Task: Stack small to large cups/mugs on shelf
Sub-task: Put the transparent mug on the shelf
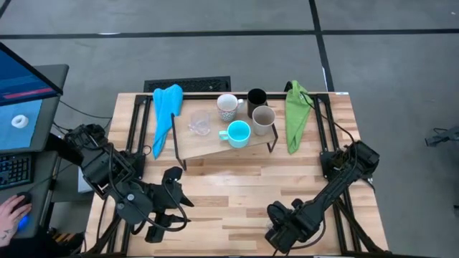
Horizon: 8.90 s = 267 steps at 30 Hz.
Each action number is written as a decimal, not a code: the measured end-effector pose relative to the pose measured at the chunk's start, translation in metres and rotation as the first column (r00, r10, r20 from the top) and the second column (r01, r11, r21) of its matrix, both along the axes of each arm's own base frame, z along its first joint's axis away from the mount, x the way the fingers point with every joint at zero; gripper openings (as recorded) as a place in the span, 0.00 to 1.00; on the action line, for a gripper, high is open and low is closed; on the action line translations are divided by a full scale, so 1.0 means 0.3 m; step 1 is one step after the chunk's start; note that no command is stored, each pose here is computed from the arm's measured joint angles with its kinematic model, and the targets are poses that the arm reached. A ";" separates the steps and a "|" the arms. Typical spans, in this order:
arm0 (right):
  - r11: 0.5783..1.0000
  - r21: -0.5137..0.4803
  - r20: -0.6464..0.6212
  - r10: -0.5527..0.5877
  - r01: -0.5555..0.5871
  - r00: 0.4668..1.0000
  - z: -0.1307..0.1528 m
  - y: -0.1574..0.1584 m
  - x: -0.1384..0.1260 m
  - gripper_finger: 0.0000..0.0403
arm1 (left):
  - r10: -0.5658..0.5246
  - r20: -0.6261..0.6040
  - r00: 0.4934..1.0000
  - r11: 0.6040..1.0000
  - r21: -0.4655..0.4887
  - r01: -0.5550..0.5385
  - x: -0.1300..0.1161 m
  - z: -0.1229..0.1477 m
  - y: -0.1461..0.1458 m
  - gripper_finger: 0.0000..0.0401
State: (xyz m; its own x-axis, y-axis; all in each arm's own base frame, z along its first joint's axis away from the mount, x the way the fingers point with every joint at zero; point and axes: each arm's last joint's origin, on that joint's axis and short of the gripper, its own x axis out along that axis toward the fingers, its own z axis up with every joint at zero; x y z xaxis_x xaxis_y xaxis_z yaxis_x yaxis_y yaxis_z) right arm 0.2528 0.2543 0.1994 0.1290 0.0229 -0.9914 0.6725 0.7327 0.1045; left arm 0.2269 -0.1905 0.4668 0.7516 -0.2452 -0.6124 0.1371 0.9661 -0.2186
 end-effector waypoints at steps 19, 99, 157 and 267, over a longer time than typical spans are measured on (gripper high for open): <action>0.999 -0.035 0.137 -0.032 0.038 0.990 0.091 -0.069 0.120 0.02 | 0.060 0.038 0.997 0.997 0.050 -0.062 -0.033 -0.029 -0.091 0.44; 0.994 -0.103 0.632 0.087 -0.029 0.770 0.492 -0.299 0.421 0.19 | 0.391 0.073 0.917 0.747 0.557 -0.363 0.202 -0.418 -0.235 0.02; 0.951 -0.259 0.878 0.305 -0.168 0.368 0.912 -0.045 -0.286 0.35 | -0.389 0.816 0.428 0.921 0.343 0.184 -0.009 0.207 -0.484 0.03; 0.962 -0.197 0.810 0.269 -0.190 0.521 0.848 -0.080 -0.267 0.31 | 0.263 0.627 0.733 0.941 0.003 -0.339 0.075 -0.516 0.066 0.00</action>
State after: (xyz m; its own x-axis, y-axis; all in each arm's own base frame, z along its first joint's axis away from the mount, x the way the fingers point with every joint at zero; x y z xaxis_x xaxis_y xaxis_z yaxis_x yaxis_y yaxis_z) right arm 0.1728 0.2303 0.4539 0.8879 0.1073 -0.4474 0.1245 0.8800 0.4583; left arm 0.2494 -0.1707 0.3120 0.9951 0.0983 -0.0061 -0.0985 0.9918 -0.0816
